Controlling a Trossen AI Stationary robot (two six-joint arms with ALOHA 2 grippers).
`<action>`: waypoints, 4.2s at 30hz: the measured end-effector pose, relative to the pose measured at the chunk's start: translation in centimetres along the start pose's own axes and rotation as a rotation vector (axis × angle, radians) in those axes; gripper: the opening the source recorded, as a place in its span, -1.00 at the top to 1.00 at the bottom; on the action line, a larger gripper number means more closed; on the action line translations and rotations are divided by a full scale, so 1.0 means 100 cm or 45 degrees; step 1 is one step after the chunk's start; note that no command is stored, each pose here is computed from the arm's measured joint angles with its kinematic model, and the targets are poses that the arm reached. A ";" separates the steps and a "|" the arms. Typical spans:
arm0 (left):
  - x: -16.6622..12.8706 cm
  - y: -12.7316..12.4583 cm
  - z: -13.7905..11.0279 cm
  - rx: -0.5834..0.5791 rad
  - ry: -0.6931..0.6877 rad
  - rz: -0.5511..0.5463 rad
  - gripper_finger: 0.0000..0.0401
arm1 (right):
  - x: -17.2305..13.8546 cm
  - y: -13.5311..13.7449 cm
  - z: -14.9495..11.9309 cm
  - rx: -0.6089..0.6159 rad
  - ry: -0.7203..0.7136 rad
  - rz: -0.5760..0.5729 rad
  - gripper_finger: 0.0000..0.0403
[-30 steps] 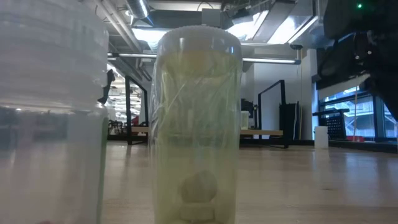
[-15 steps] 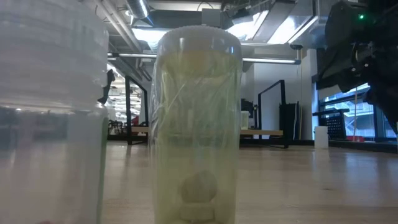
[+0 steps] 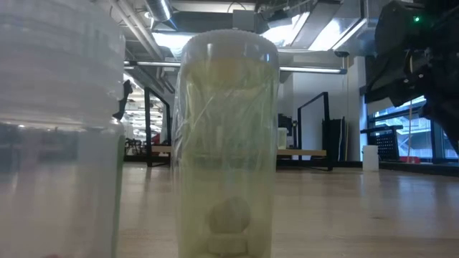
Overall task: Pick and place medicine bottles onto shelf by color
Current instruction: Put the top transparent pill bottle on the shelf
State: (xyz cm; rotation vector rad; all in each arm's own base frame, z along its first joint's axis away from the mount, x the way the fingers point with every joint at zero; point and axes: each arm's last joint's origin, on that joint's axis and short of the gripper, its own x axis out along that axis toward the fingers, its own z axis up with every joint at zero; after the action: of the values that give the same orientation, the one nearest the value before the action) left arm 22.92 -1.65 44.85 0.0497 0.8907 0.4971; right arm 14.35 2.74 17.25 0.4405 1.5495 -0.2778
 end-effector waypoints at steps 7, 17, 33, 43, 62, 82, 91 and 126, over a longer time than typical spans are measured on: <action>0.000 0.000 0.000 0.002 0.000 0.001 0.99 | 0.000 0.000 0.000 0.108 -0.005 -0.003 0.30; 0.000 0.000 -0.001 0.010 0.009 0.003 1.00 | -0.001 0.004 0.005 0.287 -0.056 0.055 0.26; 0.000 0.000 -0.001 0.011 0.011 0.004 1.00 | -0.077 0.032 0.037 0.525 -0.400 0.197 0.29; 0.000 0.000 -0.001 0.010 0.011 0.004 1.00 | -0.131 0.045 0.073 0.519 -0.578 0.092 0.28; 0.000 0.000 -0.001 -0.034 0.011 0.004 0.99 | -0.203 0.028 0.181 0.142 -0.614 -0.062 0.28; 0.001 0.002 0.000 -0.083 0.008 0.012 0.99 | -0.163 -0.057 0.298 0.000 -0.409 -0.259 0.27; 0.007 0.013 0.002 -0.131 0.025 0.058 0.99 | -0.124 -0.091 0.327 -0.095 -0.330 -0.351 0.27; 0.010 0.021 0.004 -0.160 0.017 0.135 1.00 | -0.095 -0.106 0.347 -0.213 -0.338 -0.241 0.21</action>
State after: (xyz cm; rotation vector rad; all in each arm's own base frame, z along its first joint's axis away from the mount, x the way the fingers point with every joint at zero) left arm 22.90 0.70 44.88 -0.0217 0.8715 0.6519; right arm 40.62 -22.98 24.50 0.1193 1.3415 -0.3356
